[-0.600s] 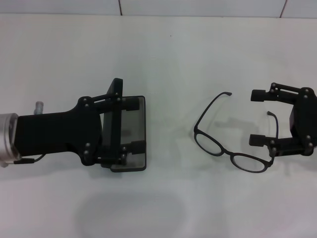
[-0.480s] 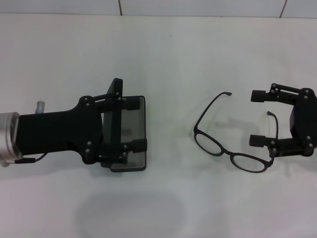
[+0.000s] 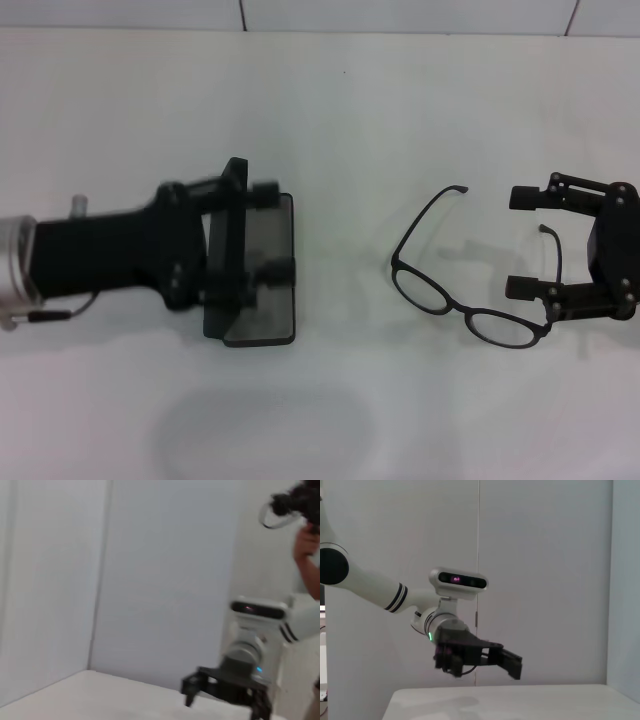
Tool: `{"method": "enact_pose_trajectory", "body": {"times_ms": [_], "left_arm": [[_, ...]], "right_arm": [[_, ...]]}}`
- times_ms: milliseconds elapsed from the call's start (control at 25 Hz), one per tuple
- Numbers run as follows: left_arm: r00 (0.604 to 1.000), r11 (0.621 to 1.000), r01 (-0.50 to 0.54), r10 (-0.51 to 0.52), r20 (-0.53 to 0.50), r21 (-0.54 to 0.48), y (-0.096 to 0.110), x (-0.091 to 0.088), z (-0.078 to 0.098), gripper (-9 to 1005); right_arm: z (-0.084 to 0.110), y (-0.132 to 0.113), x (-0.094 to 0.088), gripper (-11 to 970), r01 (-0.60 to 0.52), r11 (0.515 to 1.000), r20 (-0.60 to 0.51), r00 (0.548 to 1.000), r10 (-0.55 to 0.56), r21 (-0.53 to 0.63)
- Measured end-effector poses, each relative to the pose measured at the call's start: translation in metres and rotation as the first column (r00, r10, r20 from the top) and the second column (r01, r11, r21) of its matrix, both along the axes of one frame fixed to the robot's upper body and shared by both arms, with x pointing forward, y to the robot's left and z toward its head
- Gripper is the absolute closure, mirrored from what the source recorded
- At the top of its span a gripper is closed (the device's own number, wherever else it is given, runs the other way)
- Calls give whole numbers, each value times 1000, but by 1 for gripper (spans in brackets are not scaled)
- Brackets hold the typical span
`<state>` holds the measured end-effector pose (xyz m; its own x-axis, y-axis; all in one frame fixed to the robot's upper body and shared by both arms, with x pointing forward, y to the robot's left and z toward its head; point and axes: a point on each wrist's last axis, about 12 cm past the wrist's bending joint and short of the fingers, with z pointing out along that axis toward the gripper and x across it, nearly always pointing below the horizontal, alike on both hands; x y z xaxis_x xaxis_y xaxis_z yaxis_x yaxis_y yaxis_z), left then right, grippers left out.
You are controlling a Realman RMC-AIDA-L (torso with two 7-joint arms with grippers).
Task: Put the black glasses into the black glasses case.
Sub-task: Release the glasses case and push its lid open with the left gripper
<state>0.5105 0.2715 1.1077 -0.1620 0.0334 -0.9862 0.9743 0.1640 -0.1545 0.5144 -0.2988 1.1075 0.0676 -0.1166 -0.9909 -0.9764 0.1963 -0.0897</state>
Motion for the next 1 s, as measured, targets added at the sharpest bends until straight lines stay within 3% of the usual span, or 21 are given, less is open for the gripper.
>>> {"method": "enact_pose_trajectory", "body": {"times_ms": [120, 320, 520, 640, 1000], "left_arm": [[991, 997, -69, 71, -117, 22, 8, 11, 8, 150], [904, 954, -210, 273, -330, 214, 24, 33, 25, 159], [846, 894, -246, 387, -368, 375, 15, 39, 25, 167], [835, 864, -229, 411, -365, 449, 3, 40, 21, 172], [816, 835, -232, 447, -367, 500, -5, 45, 16, 186]], "right_arm": [[0, -1, 0, 88, 2, 1000, -1, 1000, -2, -1], [0, -2, -1, 88, 3, 1000, -1, 1000, -3, -5], [0, -3, -1, 88, 4, 1000, -1, 1000, -4, -6], [-1, -3, -1, 88, 1, 1000, -1, 1000, -1, -11], [-3, -1, -2, 89, -3, 1000, 6, 1000, 3, -17]]}}
